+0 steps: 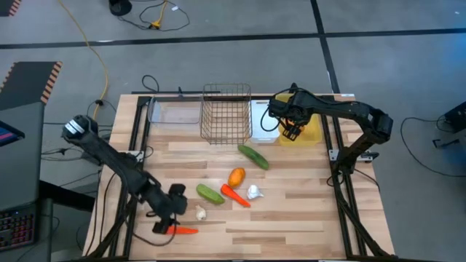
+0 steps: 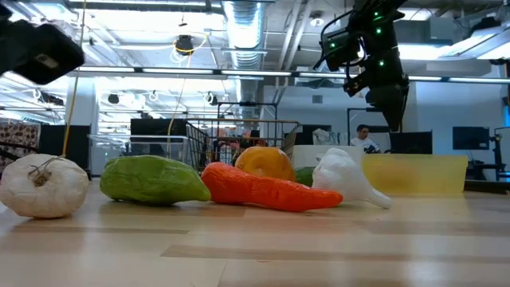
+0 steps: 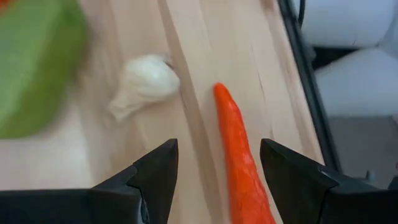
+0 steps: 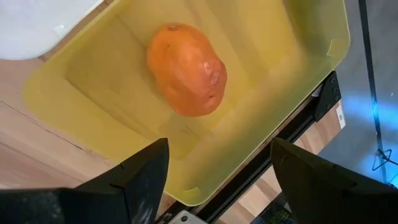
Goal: Sort produce into baskets
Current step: Put the bottom carrot into the wire basket
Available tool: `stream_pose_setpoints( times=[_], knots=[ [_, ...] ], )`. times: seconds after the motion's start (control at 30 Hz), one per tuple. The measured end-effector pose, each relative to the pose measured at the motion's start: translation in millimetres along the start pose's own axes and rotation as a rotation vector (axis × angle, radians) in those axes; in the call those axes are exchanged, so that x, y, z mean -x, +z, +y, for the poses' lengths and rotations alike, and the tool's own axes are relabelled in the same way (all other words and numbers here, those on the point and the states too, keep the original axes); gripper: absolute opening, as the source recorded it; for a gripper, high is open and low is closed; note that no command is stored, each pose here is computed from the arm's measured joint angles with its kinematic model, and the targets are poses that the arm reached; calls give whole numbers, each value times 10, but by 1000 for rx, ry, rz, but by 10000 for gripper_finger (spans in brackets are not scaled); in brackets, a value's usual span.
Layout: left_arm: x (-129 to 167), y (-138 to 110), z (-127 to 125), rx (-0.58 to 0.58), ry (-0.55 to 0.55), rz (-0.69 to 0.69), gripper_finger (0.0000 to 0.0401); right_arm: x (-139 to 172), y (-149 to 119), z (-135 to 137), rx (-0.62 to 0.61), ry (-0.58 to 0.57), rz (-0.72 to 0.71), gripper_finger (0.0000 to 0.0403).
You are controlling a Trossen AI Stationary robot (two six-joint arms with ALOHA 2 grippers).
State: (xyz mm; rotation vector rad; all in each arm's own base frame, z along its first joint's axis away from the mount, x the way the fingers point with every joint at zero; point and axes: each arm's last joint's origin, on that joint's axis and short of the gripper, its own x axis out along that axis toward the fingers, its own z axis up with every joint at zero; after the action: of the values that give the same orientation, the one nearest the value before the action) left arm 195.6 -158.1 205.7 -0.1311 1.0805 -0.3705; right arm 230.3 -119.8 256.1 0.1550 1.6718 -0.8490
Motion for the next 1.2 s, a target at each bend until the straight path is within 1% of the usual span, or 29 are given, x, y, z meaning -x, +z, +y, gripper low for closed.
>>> stream_pose_setpoints(
  times=[0.2, 0.3, 0.4, 0.57, 0.73, 0.93, 1.2],
  knots=[
    [-420, -57, -111, 59, 51, 142, 214, 0, -1, 4, 0, 8, 2, 308],
    [-585, -71, -167, 96, 37, 214, 214, 1, -2, 8, 0, 24, 6, 308],
    [-681, -33, -242, 96, 10, 248, 214, 1, -2, 8, 0, 24, 6, 308],
    [-726, 44, -315, 69, -1, 240, 214, 1, -2, 8, 0, 25, 5, 308],
    [-729, 33, -286, 102, 73, 212, 214, 7, -4, 22, -18, 25, 3, 308],
    [-729, 2, -336, 72, 121, 171, 214, 28, -14, 66, -1, 24, -5, 308],
    [-728, -36, -391, 62, 143, 151, 211, 69, -33, 149, 31, 22, -20, 308]
  ],
)
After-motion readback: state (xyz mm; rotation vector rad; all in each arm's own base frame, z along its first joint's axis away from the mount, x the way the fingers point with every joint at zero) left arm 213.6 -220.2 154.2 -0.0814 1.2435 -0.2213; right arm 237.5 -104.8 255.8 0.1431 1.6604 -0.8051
